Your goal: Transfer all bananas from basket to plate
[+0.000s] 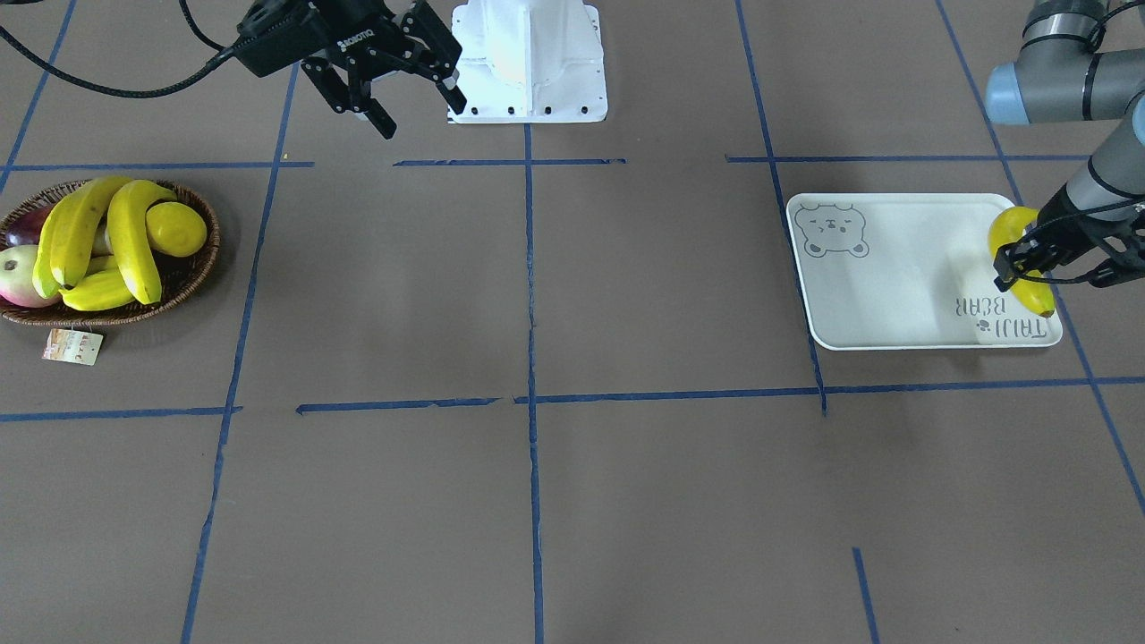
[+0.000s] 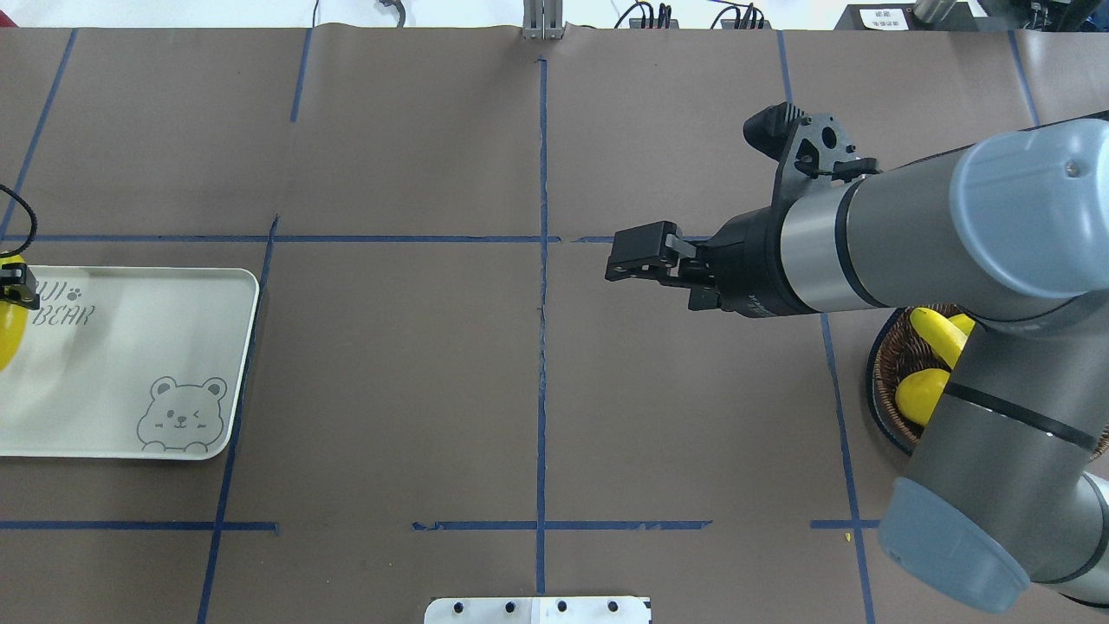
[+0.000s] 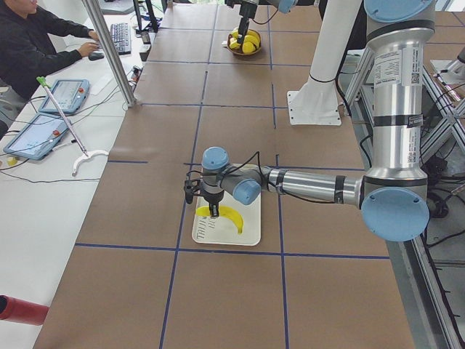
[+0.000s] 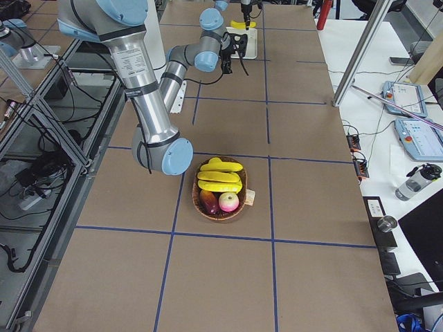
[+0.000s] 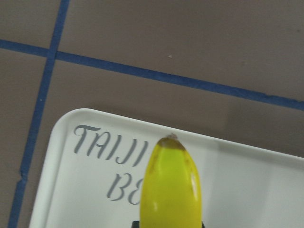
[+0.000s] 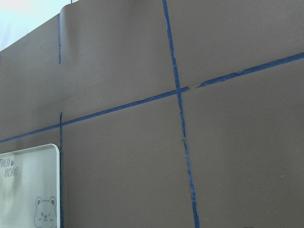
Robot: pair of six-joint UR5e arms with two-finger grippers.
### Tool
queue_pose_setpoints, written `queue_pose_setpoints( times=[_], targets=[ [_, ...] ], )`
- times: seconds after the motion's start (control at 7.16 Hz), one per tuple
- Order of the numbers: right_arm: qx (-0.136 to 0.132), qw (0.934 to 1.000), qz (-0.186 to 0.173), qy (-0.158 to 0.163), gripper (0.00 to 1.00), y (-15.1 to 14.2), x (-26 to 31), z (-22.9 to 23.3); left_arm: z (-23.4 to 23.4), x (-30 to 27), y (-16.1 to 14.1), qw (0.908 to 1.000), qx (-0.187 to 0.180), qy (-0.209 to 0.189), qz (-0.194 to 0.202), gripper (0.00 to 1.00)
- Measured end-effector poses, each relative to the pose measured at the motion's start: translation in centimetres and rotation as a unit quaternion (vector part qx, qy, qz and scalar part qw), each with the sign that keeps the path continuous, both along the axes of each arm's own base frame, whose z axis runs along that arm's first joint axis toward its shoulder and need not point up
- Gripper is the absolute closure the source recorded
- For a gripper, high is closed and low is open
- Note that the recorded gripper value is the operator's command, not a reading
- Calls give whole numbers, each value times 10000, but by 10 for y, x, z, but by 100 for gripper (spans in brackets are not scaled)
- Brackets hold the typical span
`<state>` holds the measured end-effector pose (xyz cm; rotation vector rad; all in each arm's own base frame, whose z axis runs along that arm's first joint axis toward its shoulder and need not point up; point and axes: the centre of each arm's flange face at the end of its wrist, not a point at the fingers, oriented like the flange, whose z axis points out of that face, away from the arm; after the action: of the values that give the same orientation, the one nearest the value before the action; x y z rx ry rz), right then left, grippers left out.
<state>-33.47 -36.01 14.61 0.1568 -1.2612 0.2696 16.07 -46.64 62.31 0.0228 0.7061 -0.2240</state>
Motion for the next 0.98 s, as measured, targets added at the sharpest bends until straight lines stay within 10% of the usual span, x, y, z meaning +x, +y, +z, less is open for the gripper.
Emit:
queue_pose_setpoints(
  times=[0.84, 0.98],
  targets=[
    [-28, 10000, 29, 63, 0, 1, 8, 10, 4, 3, 5, 10000, -61, 16, 52, 89],
    [-29, 10000, 38, 65, 0, 1, 9, 10, 2, 6, 5, 10000, -56, 27, 67, 32]
  ],
)
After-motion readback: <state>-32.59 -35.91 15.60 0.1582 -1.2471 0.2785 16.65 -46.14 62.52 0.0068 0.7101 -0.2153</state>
